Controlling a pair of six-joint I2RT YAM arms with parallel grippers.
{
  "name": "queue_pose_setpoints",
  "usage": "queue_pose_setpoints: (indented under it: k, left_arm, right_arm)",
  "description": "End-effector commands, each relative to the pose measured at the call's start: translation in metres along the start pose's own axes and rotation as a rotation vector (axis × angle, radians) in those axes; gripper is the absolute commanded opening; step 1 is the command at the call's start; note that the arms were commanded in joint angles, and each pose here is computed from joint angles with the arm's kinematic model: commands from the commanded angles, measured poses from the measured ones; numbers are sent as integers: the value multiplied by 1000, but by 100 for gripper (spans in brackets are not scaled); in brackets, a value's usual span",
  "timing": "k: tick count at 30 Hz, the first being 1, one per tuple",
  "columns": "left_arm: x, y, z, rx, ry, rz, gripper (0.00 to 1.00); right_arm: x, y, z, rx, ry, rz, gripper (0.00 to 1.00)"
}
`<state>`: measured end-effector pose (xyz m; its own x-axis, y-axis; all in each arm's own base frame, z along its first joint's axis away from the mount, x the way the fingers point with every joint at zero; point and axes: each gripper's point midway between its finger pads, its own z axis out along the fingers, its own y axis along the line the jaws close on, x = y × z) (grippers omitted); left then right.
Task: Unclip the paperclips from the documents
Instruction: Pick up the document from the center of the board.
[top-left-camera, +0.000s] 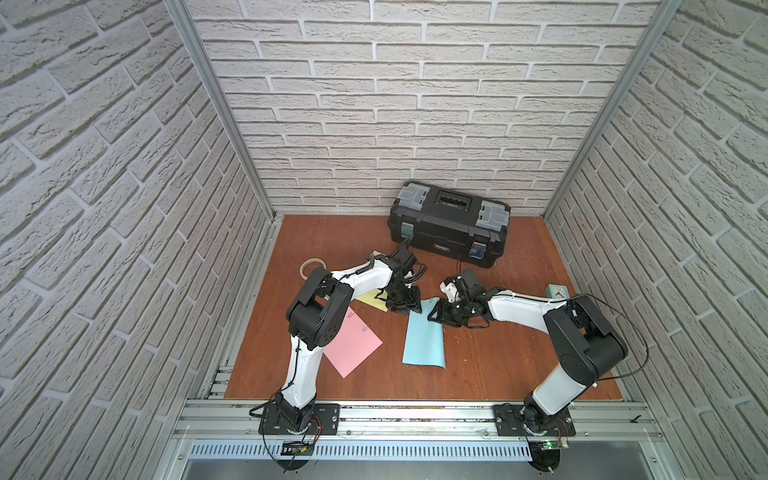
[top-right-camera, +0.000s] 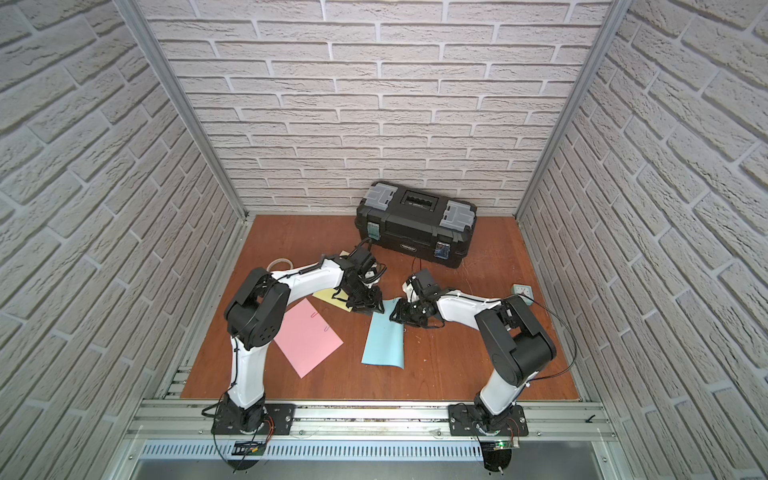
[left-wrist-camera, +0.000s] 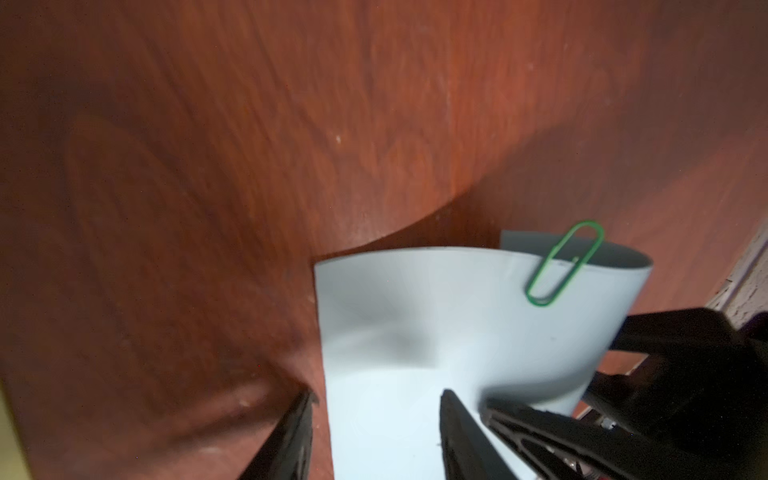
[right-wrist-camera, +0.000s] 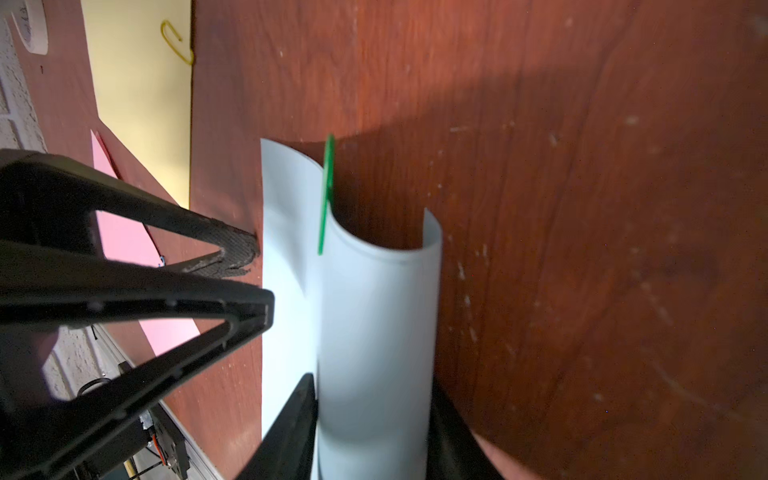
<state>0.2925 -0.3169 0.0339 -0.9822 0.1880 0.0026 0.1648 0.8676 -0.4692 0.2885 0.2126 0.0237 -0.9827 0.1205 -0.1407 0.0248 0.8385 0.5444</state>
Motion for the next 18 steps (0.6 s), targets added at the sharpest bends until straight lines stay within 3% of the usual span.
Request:
queue_pose_setpoints:
  k: [1,9,12,15,18]
  left_arm:
    - [-14,-7,-33,76,-111,-23,51]
    - [-43,-24,-83,315,-320,8,57]
    - [-51,-35,-99,430,-381,39,63]
    - [-56,-48,-118,546,-446,98,76]
    - [-54,-62,-133,637,-468,168,77]
  right_arm:
    - [-3,5,-14,-20,-37,-30,39]
    - [-26,38,-57,-199,-119,-110,38]
    - [-30,52,-74,-265,-141,-146,38]
    - [-34,64,-89,-323,-162,-166,38]
    - [-39,76,-100,-388,-179,-168,38]
